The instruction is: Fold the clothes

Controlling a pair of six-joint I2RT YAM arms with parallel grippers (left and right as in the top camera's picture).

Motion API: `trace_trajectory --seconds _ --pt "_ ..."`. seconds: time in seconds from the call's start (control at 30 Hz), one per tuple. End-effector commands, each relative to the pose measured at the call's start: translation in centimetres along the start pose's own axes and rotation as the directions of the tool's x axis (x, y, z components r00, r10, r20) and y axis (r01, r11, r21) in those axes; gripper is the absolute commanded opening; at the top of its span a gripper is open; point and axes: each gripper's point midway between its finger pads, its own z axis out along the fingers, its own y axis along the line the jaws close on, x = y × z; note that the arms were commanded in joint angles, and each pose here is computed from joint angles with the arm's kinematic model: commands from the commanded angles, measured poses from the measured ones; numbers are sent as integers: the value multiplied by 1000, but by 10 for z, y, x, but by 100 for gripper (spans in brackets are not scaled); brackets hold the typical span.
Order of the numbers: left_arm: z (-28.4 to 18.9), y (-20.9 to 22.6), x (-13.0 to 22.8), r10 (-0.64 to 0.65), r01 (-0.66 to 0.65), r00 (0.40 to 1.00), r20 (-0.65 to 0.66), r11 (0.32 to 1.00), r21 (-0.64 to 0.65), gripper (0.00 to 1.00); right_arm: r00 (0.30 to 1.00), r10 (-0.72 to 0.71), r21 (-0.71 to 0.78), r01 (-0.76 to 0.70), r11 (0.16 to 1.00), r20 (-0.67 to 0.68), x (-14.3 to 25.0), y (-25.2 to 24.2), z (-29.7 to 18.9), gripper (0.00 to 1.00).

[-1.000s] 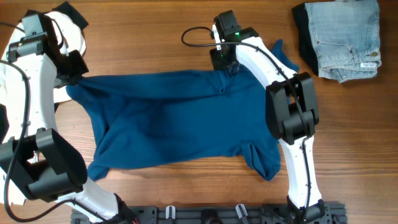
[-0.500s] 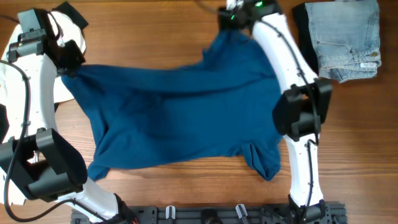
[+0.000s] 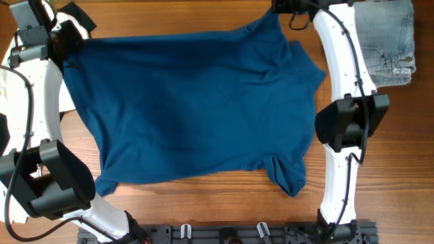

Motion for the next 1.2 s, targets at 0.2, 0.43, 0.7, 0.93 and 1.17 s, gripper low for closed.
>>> trace_trajectory --seconds 0.2,0.43,0.7,0.93,1.17 --pt "-20 3 75 6 -18 953 -303 999 -38 4 968 146 101 -128 987 -204 50 -35 -103 4" --pt "-32 9 106 -1 -28 903 -429 998 -62 4 899 262 246 -181 952 -352 97 -80 -109 4" --pt "-27 12 121 -4 -31 887 -462 997 -67 4 847 274 254 -172 952 -455 136 -85 -71 4" --pt "-24 17 151 -9 -38 849 -529 996 -78 4 808 285 256 -172 951 -515 167 -88 -47 4" --pt "-23 23 180 -16 -46 807 -590 995 -90 4 818 267 242 -161 957 -509 165 -88 -43 4"
